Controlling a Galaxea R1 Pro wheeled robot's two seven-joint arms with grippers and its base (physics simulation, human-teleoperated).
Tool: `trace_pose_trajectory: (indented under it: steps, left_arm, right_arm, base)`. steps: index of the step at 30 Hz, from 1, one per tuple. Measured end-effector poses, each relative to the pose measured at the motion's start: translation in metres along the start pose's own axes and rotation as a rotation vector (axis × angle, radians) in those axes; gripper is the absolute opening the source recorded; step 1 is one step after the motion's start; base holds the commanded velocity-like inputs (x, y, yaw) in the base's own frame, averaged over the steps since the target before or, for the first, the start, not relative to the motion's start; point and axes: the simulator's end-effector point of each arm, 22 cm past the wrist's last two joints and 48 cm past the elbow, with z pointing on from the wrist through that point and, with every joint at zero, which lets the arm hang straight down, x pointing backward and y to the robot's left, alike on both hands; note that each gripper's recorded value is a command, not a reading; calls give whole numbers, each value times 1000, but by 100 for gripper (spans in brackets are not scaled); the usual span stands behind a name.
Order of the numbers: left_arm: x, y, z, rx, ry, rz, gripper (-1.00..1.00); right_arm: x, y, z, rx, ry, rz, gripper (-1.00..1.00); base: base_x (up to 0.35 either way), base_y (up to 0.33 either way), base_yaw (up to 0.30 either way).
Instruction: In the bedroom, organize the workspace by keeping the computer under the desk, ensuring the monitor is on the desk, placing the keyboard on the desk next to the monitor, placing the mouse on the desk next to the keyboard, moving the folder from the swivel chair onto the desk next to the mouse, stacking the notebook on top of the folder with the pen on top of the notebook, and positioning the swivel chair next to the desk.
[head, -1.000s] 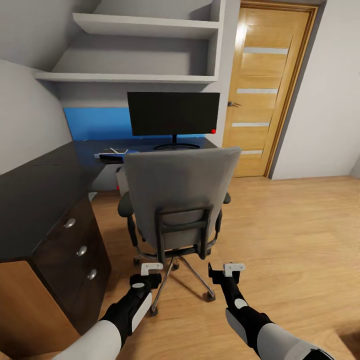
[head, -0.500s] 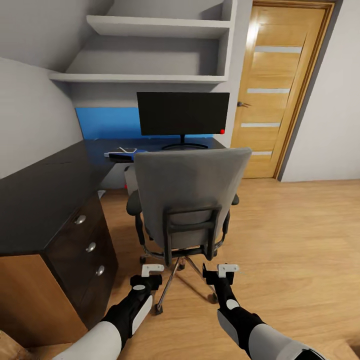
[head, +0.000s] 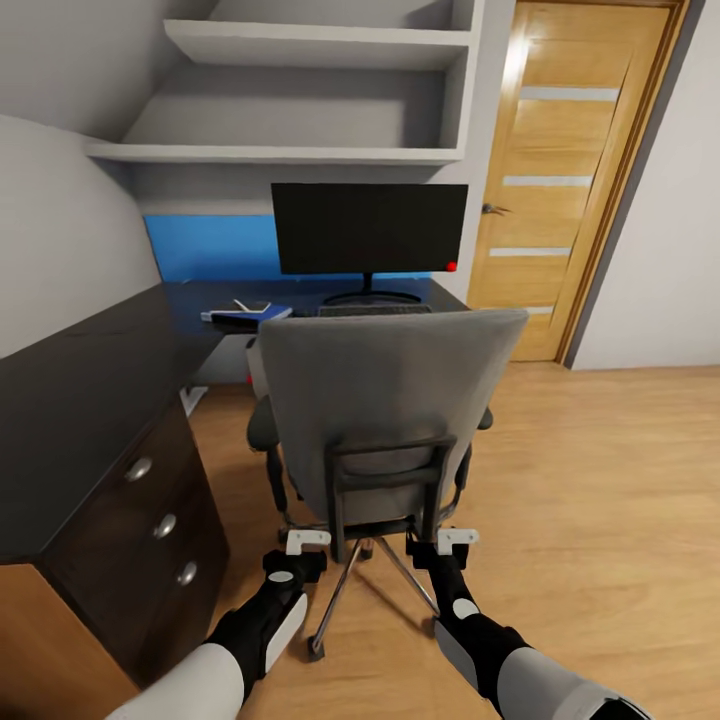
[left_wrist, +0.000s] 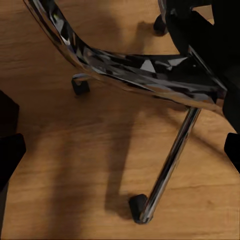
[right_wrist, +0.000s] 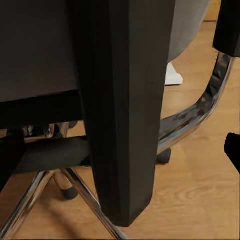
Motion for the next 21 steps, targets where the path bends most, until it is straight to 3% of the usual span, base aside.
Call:
trace_pose_trajectory:
  steps: [14,21]
  left_arm:
    - [0,0,0,0,1,-1,100]
    - [4,0,2,-1,7,-2,100]
  right_arm:
    - [2,0,0,1,3,1,100]
    - [7,-3,0,11,13,12,100]
  base:
    - [322,0,1]
    - [304,0,125]
